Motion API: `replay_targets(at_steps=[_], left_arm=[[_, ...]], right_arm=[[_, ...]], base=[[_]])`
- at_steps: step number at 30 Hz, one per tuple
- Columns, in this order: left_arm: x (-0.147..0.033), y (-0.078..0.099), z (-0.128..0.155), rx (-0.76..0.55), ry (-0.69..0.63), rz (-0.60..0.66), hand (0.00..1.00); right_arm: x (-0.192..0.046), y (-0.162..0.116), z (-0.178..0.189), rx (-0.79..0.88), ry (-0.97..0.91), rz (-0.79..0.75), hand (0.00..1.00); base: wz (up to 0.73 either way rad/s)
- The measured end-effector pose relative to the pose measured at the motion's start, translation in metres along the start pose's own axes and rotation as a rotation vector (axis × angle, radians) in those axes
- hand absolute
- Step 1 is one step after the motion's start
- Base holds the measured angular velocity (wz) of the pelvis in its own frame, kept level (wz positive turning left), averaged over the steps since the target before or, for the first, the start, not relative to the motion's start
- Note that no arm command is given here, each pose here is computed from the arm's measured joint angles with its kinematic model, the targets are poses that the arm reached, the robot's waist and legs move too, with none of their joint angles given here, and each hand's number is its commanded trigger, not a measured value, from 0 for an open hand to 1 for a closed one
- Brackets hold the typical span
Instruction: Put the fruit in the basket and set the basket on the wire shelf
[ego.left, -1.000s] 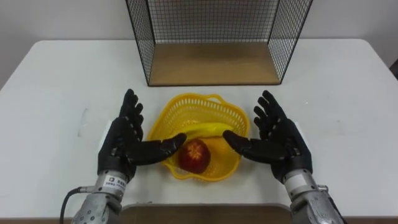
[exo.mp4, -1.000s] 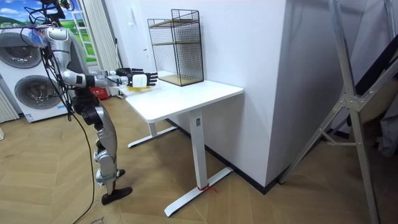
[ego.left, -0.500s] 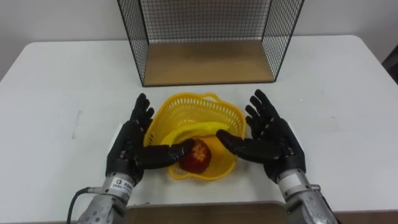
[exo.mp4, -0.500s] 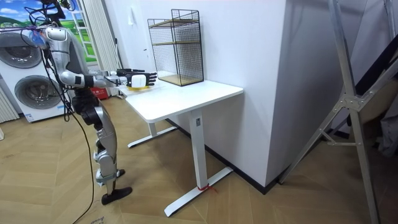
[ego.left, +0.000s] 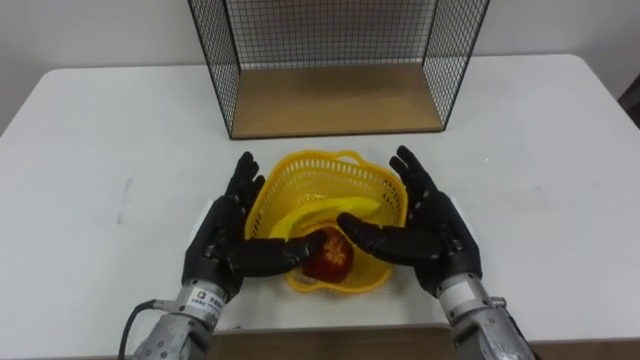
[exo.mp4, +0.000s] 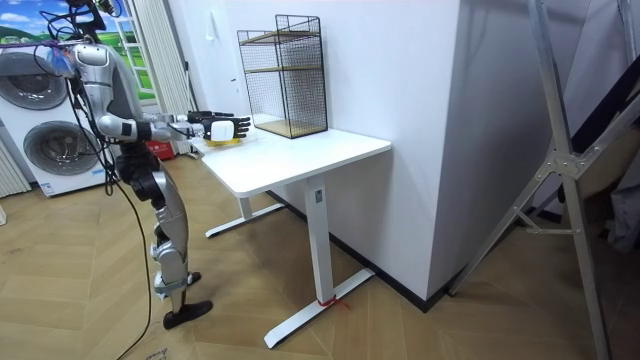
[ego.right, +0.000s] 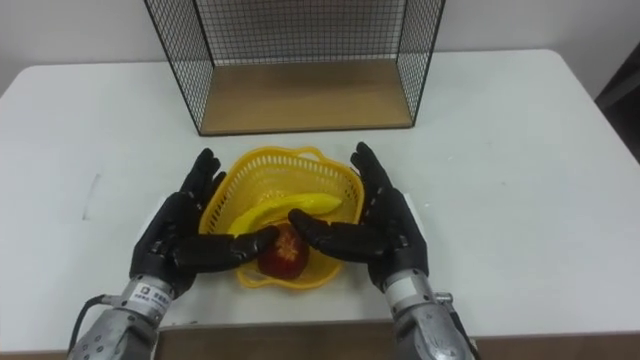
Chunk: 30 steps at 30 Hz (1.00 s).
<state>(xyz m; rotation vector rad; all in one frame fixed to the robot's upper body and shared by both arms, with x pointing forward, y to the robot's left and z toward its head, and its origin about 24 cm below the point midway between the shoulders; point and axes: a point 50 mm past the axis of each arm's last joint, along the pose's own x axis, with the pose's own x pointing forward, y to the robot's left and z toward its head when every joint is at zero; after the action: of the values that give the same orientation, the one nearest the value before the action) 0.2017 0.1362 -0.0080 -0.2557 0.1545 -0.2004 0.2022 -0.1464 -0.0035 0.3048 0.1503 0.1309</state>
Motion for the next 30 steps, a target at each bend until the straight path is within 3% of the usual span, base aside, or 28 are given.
replay_targets(at_steps=[30], left_arm=[[0.004,-0.015,-0.004,-0.091,0.001,0.044,0.00]], right_arm=[[0.017,0.009,-0.002,-0.011,0.003,0.008,0.00]], base=[[0.00]])
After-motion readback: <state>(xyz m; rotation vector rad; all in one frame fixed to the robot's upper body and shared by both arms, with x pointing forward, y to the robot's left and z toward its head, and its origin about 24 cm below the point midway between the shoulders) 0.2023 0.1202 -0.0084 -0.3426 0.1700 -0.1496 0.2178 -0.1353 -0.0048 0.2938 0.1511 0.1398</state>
